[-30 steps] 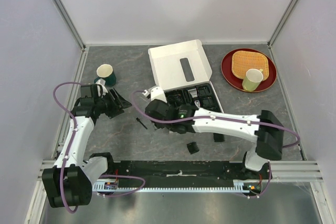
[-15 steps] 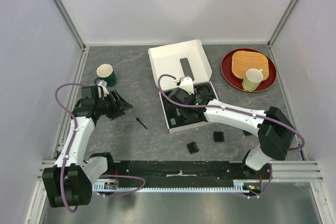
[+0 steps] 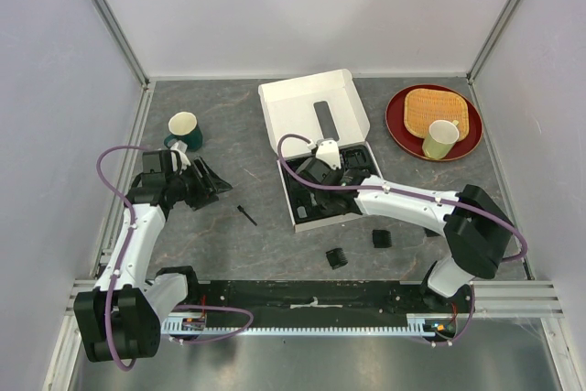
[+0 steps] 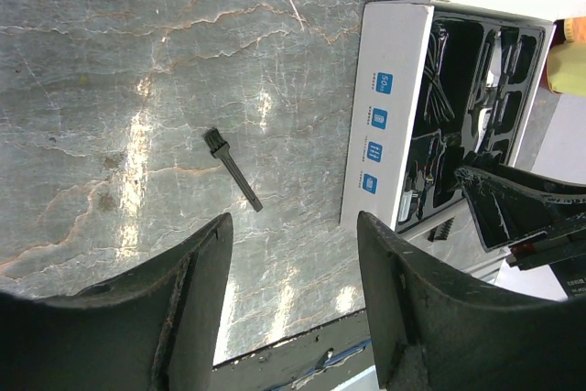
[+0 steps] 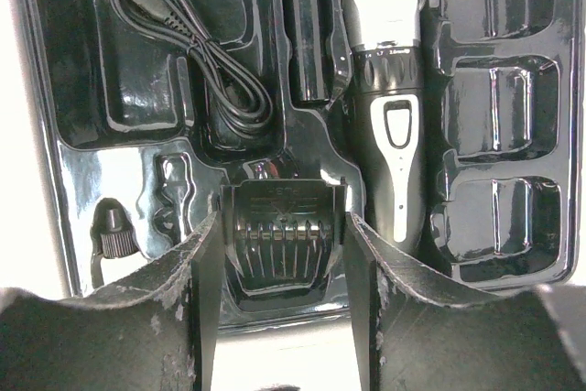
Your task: Sort the hair-cutting tools
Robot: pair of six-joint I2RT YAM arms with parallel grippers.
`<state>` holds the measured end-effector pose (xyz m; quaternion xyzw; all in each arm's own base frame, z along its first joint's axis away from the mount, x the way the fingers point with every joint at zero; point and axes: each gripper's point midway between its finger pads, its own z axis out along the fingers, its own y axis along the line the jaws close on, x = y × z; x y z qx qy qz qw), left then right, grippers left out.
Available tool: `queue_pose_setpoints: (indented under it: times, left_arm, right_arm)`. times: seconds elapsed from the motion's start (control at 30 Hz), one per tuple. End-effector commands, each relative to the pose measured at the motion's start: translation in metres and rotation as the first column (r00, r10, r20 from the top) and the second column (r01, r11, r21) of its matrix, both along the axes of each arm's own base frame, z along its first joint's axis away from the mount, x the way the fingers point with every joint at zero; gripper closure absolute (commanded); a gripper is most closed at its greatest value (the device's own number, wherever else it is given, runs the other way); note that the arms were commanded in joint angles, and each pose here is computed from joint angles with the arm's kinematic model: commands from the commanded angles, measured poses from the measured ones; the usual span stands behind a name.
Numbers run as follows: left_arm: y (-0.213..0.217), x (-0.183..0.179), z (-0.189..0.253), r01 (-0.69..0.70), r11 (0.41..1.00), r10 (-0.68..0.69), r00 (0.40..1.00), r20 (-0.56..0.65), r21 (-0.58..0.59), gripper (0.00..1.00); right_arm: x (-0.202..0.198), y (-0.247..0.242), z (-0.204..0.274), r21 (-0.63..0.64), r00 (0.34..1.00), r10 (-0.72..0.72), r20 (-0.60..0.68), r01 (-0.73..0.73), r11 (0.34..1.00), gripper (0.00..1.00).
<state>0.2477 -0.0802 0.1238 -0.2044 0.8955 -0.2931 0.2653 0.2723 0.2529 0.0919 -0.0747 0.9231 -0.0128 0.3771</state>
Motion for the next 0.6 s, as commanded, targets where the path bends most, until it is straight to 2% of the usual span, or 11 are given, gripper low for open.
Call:
queue_pose_setpoints:
  times: [0.0,0.23,0.57]
  left_arm:
    - [-0.002,0.003,0.005,0.043,0.999,-0.043,0.998,0.045,0.0,0.37]
    - [-0.003,0.003,0.005,0.044,0.999,-0.044,0.998,0.047,-0.001,0.37]
    - [-0.003,0.002,0.006,0.045,0.999,-0.045,0.998,0.05,0.001,0.37]
  right_arm:
    - [0.001,0.005,-0.005,0.038,1.0,-0.009,-0.003,0.009,0.999,0.59]
    - [-0.009,0.011,-0.02,0.044,0.997,0.031,-0.067,-0.028,0.999,0.58]
    - [-0.012,0.001,-0.023,0.013,0.997,0.008,-0.074,-0.007,1.0,0.52]
